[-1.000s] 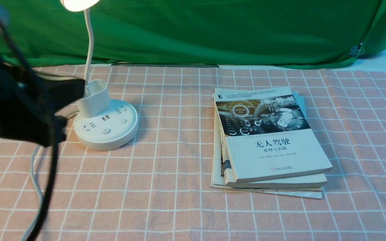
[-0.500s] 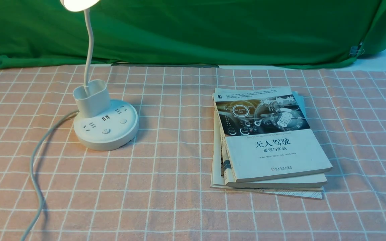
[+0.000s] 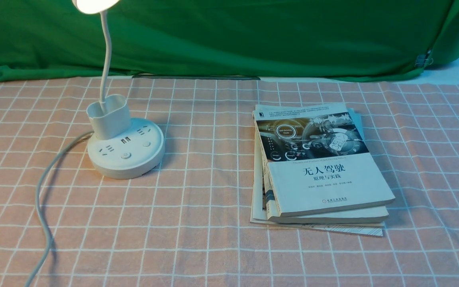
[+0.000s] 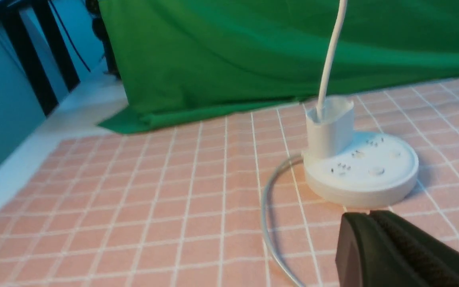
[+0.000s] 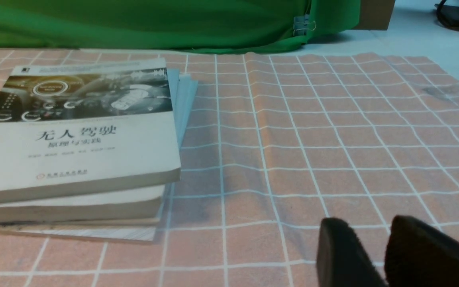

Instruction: Turn on the table lamp on the pink coffee tablecloth with your hand.

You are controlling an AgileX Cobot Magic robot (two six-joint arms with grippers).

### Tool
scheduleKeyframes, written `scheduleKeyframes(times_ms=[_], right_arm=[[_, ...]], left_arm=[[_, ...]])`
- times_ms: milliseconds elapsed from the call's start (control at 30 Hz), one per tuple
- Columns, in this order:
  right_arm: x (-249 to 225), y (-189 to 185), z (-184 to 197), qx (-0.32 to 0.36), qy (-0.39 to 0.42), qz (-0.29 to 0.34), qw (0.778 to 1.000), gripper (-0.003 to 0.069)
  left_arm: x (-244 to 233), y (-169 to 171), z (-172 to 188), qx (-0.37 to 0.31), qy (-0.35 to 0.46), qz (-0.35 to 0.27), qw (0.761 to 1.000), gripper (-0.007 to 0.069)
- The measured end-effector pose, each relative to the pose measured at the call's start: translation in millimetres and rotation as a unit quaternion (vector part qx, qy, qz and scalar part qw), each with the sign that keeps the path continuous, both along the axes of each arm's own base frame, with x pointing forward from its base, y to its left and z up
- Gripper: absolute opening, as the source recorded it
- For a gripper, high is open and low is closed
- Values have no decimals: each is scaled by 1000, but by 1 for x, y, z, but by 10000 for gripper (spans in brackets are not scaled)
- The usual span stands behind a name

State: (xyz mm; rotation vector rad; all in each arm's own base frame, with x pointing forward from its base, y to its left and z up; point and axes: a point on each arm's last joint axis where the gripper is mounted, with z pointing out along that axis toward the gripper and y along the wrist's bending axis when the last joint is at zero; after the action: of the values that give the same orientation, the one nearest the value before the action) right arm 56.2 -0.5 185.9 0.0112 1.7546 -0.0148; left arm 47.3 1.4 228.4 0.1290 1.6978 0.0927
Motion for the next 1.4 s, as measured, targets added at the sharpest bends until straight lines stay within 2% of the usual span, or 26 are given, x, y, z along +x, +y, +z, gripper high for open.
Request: scheduleKeyframes(times_ms=[67,233,800,1000,1400], right_arm=[[0,0,0,0,1,0,1000,238],[0,0,0,0,1,0,1000,238],[0,0,0,0,1,0,1000,238],[0,0,0,0,1,0,1000,238],[0,0,0,0,1,0,1000,238]], left_arm=[[7,-1,-31,-47,19,2,999,22],[7,-3,-43,-107,40,7,993,22],[7,-3,-43,-110,40,3,993,22],[8,-4,-37,-111,6,-3,994,22],[8,-4,-37,-119,5,-4,993,22]])
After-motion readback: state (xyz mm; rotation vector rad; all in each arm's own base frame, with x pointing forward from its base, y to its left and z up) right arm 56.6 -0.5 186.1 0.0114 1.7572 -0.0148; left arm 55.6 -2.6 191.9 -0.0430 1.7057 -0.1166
